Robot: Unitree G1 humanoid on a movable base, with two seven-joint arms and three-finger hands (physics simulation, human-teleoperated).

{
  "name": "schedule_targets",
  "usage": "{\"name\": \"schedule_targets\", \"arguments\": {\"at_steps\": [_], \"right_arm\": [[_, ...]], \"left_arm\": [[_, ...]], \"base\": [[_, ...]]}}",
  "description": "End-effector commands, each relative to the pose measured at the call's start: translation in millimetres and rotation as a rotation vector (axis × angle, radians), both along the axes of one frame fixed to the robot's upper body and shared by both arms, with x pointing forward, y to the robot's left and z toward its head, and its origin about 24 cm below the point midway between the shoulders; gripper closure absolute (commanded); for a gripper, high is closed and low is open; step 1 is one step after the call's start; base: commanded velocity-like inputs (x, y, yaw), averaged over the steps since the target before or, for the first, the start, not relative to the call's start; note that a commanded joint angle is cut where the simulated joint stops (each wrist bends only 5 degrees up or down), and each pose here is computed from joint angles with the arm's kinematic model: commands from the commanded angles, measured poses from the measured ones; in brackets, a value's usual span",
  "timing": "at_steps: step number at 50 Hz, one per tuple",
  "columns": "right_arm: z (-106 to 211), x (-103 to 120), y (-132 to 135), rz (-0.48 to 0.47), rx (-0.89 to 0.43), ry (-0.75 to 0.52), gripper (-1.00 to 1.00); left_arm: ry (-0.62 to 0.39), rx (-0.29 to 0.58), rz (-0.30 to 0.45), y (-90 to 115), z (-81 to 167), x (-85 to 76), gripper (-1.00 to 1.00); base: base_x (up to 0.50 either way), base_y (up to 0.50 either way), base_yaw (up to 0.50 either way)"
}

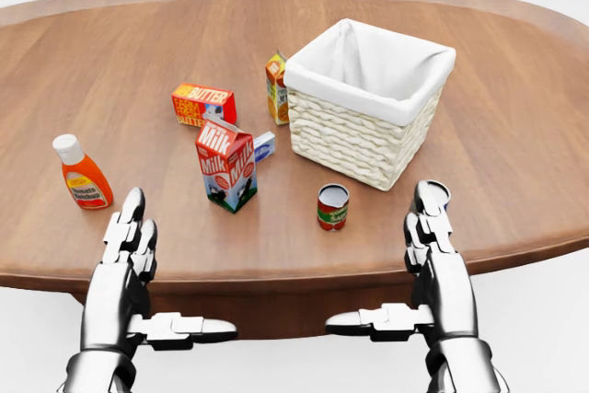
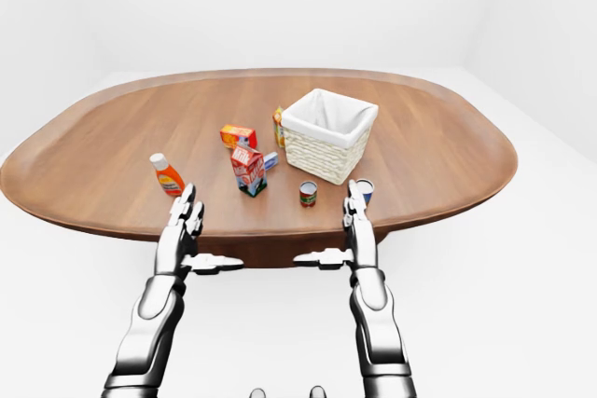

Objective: Pick up the alphabet soup, and put it in the basket.

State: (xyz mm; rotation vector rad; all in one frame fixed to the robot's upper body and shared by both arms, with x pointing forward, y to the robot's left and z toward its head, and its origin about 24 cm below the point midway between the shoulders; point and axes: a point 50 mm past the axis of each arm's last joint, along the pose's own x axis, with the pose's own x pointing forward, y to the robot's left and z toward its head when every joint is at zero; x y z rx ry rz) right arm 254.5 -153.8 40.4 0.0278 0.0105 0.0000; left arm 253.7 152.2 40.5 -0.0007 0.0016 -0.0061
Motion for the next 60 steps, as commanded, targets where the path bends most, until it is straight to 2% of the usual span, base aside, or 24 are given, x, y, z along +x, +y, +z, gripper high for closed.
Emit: {"name": "schedule_targets", "arguments": {"at_steps": [1, 9, 24, 25, 29, 37, 40, 42, 54, 56, 60], "right_arm": [[-1.3, 0.8, -9.3, -0.010, 0.034, 0.010, -1.00], [2.3, 0.1, -6.9, -0.004, -0.030, -0.026, -1.00], [9.5, -0.6, -10.8, -0.022, -0.020, -0.049, -1.00], [23.8, -3.8, -13.3, -0.043, -0.022, -0.101, -1.00], [24.8, -4.1, -13.5, -0.044, -0.022, -0.104, -1.00], [37.8, -7.3, -16.6, -0.066, -0.040, -0.160, -1.00], [43.1, -8.8, -16.5, -0.068, -0.047, -0.182, -1.00], [47.5, -10.4, -16.0, -0.066, -0.066, -0.211, -1.00], [60.8, -14.7, -18.7, -0.083, -0.081, -0.259, -1.00], [63.5, -15.7, -18.9, -0.086, -0.080, -0.272, -1.00], [65.6, -17.0, -18.7, -0.088, -0.079, -0.280, -1.00]], "left_arm": [[-0.011, 0.002, -0.009, 5.4, 0.2, -0.9, -1.00], [-0.042, 0.016, -0.027, 3.6, 3.9, -2.8, -1.00], [-0.103, 0.004, -0.009, 8.3, 19.0, -6.1, -1.00], [-0.169, 0.013, 0.011, 11.1, 33.4, -9.6, -1.00], [-0.173, 0.014, 0.012, 11.3, 34.3, -9.9, -1.00], [-0.266, 0.006, 0.050, 17.0, 57.6, -17.9, -1.00], [-0.282, -0.004, 0.044, 16.8, 62.6, -19.4, -1.00], [-0.314, 0.018, 0.038, 16.0, 66.3, -21.5, -1.00], [-0.371, 0.022, 0.043, 17.4, 79.2, -27.0, -1.00], [-0.349, -0.037, 0.040, 18.1, 79.4, -27.2, -1.00], [-0.361, -0.022, 0.045, 18.7, 80.6, -27.7, -1.00]], "base": [[0.00, 0.00, 0.00], [0.00, 0.00, 0.00], [0.00, 0.00, 0.00], [0.00, 0.00, 0.00], [0.00, 0.00, 0.00], [0.00, 0.00, 0.00], [0.00, 0.00, 0.00], [0.00, 0.00, 0.00], [0.00, 0.00, 0.00], [0.00, 0.00, 0.00], [0.00, 0.00, 0.00]]}}
